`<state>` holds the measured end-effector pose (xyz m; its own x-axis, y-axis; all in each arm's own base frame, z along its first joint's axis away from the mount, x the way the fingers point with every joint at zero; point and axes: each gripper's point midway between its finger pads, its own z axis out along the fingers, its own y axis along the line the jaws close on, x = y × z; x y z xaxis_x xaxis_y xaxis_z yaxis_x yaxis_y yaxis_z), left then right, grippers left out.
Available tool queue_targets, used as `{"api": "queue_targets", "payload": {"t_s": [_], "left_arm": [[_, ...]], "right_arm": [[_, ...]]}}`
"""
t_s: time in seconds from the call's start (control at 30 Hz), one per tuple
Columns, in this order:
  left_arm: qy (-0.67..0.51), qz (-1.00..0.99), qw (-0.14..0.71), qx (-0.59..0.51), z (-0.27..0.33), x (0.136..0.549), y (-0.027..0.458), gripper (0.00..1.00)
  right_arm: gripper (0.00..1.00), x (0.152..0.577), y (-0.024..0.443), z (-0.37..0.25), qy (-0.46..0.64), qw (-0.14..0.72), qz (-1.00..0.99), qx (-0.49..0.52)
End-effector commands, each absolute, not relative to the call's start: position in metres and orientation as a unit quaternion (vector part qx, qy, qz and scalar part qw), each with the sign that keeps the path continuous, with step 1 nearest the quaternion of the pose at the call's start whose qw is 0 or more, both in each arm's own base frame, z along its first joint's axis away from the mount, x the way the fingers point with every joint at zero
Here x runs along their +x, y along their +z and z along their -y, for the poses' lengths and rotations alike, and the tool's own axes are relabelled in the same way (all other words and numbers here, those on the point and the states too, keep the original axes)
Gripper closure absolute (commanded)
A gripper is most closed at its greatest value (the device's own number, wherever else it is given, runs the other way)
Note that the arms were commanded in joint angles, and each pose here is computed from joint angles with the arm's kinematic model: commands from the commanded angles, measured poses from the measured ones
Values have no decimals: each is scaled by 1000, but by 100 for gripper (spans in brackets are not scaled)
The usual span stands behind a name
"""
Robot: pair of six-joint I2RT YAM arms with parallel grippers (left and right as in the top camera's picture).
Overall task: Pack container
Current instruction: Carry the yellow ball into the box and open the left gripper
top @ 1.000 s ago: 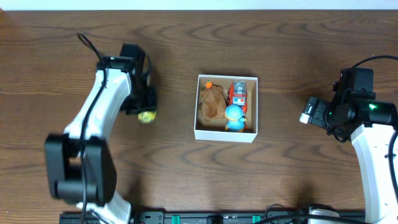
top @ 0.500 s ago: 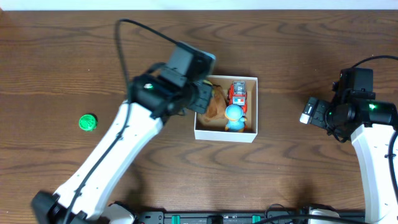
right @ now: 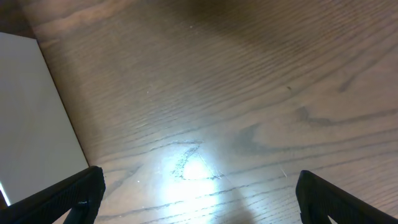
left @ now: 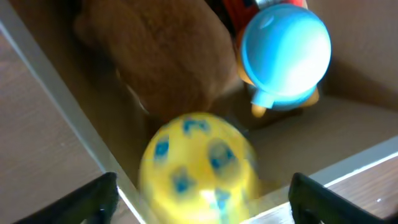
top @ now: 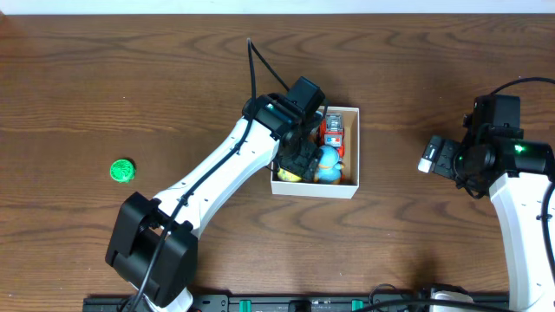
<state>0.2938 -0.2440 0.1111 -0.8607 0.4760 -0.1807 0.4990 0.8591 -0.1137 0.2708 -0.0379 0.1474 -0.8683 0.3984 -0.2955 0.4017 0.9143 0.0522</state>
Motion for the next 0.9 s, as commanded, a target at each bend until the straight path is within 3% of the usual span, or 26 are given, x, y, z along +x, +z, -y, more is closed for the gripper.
{"api": "queue_targets", "payload": {"t_s": [0.0,0.1,0.57,0.87], "left_arm": [[-78,-961,77,254,243,293,114,8],[-80,-960,84,254,243,293,119,1],[-72,-957,230,162,185,311,218,2],[-57,-965,188,173,191,308,191,7]], "right_arm": [[1,270,146,40,-7,149,-968,203],[1,269,146,40,-7,149,-968,203],[1,270,146,40,-7,149,-969,199],[1,269,146,40,-7,149,-969,199]]}}
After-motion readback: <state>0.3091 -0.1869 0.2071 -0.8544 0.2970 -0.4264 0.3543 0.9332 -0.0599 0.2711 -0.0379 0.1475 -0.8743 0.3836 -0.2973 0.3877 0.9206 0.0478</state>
